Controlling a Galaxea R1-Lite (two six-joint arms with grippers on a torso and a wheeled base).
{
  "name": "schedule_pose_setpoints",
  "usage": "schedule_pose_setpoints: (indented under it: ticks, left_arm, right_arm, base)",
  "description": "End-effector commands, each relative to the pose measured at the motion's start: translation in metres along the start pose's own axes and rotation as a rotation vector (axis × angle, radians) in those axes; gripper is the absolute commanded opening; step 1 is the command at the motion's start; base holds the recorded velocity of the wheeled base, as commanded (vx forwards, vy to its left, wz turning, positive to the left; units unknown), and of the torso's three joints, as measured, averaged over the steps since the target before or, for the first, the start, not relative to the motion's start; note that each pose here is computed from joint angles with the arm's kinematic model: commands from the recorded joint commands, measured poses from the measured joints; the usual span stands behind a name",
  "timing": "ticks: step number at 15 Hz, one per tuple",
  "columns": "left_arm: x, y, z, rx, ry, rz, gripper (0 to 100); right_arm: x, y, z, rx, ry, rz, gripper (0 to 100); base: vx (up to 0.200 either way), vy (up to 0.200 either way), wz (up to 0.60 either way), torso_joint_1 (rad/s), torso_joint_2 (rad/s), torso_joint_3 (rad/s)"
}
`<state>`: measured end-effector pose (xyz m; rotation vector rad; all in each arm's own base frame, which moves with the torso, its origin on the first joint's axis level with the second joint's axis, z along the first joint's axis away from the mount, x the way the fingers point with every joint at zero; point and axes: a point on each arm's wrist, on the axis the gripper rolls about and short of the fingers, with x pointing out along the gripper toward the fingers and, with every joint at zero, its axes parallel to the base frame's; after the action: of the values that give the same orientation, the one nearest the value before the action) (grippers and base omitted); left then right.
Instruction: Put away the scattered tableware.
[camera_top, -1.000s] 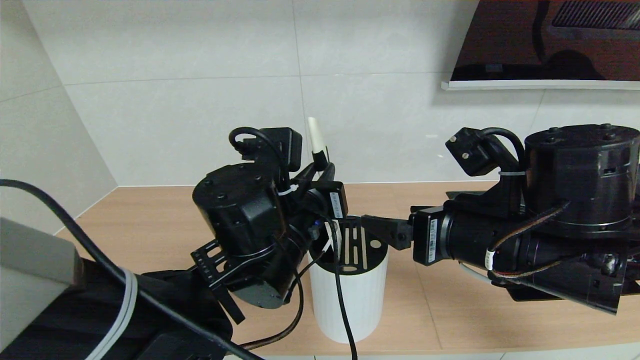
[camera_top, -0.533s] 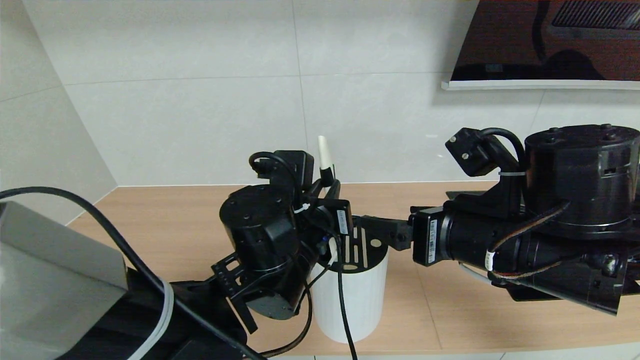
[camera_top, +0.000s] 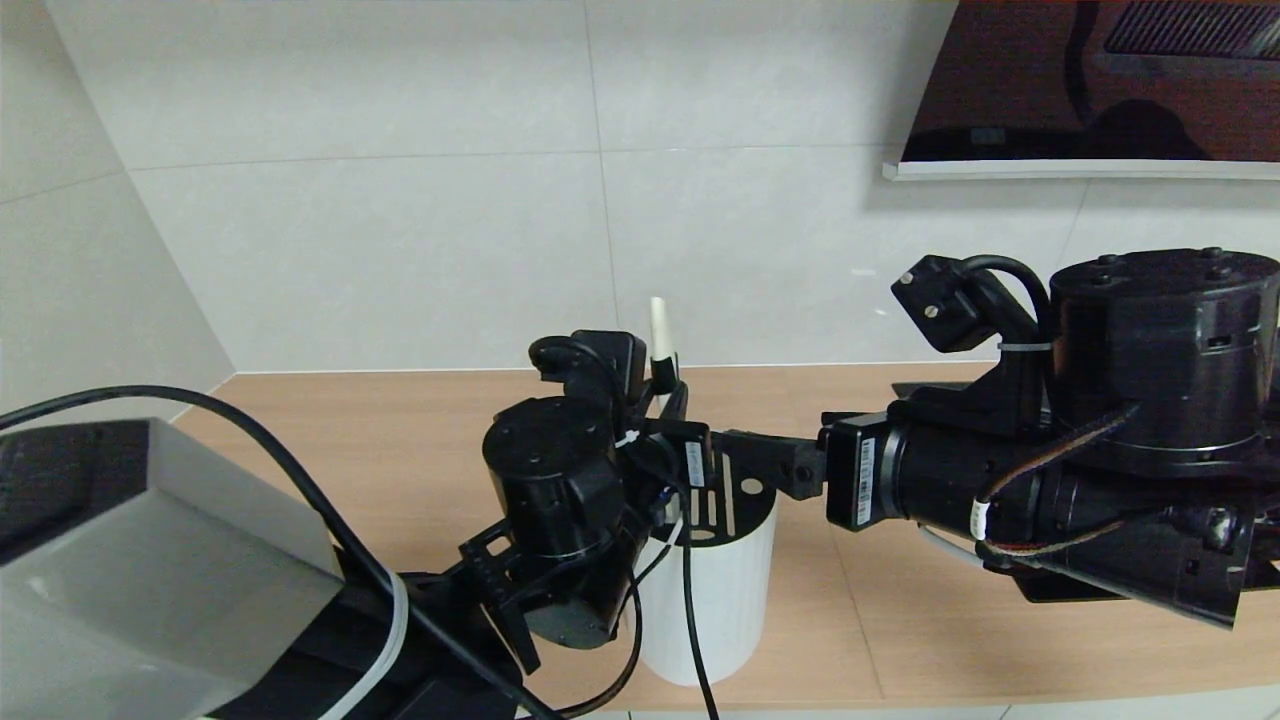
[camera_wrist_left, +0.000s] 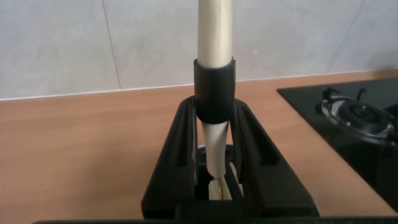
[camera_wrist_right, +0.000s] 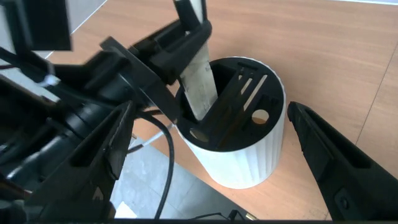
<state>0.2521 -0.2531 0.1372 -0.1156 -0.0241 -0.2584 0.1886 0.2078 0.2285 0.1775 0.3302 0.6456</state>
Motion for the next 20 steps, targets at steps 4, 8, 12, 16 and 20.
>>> schedule_pose_setpoints:
  ticks: [4, 8, 12, 16, 20]
  left_arm:
    - [0.002, -0.002, -0.015, 0.017, 0.025, 0.005, 0]
    - [0.004, -0.007, -0.031, 0.027, 0.036, 0.042, 0]
    - [0.0, -0.004, -0.038, 0.048, 0.064, 0.045, 0]
    - [0.0, -0.004, -0.04, 0.051, 0.069, 0.045, 0]
    - [-0.002, -0.003, -0.04, 0.056, 0.074, 0.044, 0]
  right_arm:
    - [0.0, 0.0, 0.0, 0.0, 0.001, 0.001, 100]
    - [0.0, 0.0, 0.0, 0.0, 0.001, 0.001, 100]
    - [0.0, 0.0, 0.0, 0.0, 0.001, 0.001, 100]
    - [0.0, 0.0, -0.001, 0.0, 0.002, 0.0, 100]
    - [0.0, 0.0, -0.001, 0.0, 0.002, 0.0, 100]
  base:
    - [0.0, 0.0, 0.0, 0.0, 0.0, 0.0]
    - [0.0, 0.0, 0.0, 0.0, 0.0, 0.0]
    - [0.0, 0.0, 0.0, 0.0, 0.0, 0.0]
    - [0.0, 0.0, 0.0, 0.0, 0.0, 0.0]
    - [0.0, 0.0, 0.0, 0.0, 0.0, 0.0]
